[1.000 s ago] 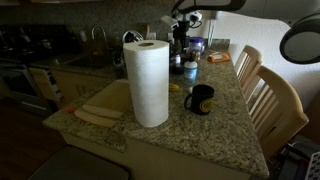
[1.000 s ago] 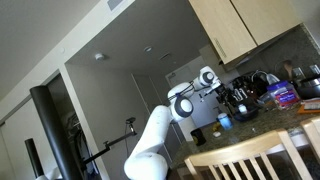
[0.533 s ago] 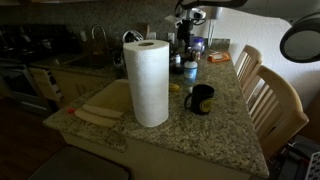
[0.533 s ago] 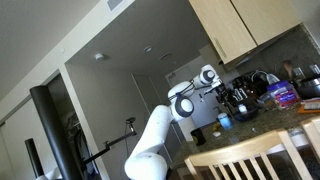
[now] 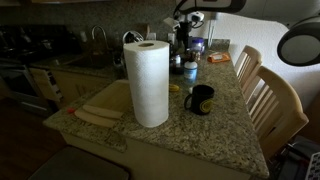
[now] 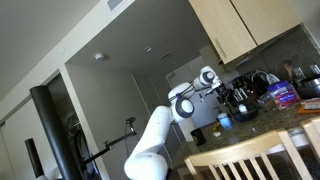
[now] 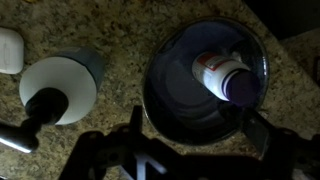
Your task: Pick the bottle in the bowl and put it on the counter
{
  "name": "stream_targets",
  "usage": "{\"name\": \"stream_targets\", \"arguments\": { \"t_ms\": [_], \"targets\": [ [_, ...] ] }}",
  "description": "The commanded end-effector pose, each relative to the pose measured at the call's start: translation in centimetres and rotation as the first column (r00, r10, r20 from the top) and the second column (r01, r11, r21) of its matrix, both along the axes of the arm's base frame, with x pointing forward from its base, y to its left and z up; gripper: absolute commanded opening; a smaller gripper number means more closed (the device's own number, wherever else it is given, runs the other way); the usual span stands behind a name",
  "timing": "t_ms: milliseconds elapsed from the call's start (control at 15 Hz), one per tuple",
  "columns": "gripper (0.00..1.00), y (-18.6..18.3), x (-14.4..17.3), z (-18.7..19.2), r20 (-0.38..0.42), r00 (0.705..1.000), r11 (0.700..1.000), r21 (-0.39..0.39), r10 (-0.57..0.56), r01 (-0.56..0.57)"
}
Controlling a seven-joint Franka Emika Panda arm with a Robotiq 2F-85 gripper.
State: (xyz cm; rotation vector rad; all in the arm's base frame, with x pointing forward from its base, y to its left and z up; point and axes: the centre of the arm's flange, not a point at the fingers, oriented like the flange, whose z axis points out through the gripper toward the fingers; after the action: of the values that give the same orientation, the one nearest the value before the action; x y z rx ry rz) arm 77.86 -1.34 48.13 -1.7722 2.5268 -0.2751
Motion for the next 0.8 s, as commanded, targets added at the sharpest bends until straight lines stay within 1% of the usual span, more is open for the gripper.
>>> {"name": "stream_targets", "arguments": {
  "t_ms": [0,133,200,267,333,467,600,733],
  "targets": [
    [1.00,-2.3,6.1,-2.6,-0.087,0.991,0.986,0.137,0.104,-0.092],
    [1.00,-3.3,6.6,-4.6,-0.135,0.978,0.969,0.208,0.161,-0.131],
    [1.00,-3.6,6.5,-5.4,-0.150,0.974,0.966,0.219,0.169,-0.134],
    [1.00,-3.8,6.1,-5.7,-0.140,0.981,0.977,0.189,0.131,-0.103],
    [1.00,-3.8,5.6,-5.6,-0.110,0.992,0.989,0.138,0.066,-0.051],
    [1.00,-3.4,5.1,-4.5,-0.037,0.998,0.996,0.079,-0.041,0.044],
    [1.00,-2.5,5.1,-3.0,0.042,0.993,0.992,0.050,-0.115,0.113],
    [1.00,-1.6,5.3,-1.9,0.113,0.976,0.982,0.013,-0.187,0.187]
  ]
}}
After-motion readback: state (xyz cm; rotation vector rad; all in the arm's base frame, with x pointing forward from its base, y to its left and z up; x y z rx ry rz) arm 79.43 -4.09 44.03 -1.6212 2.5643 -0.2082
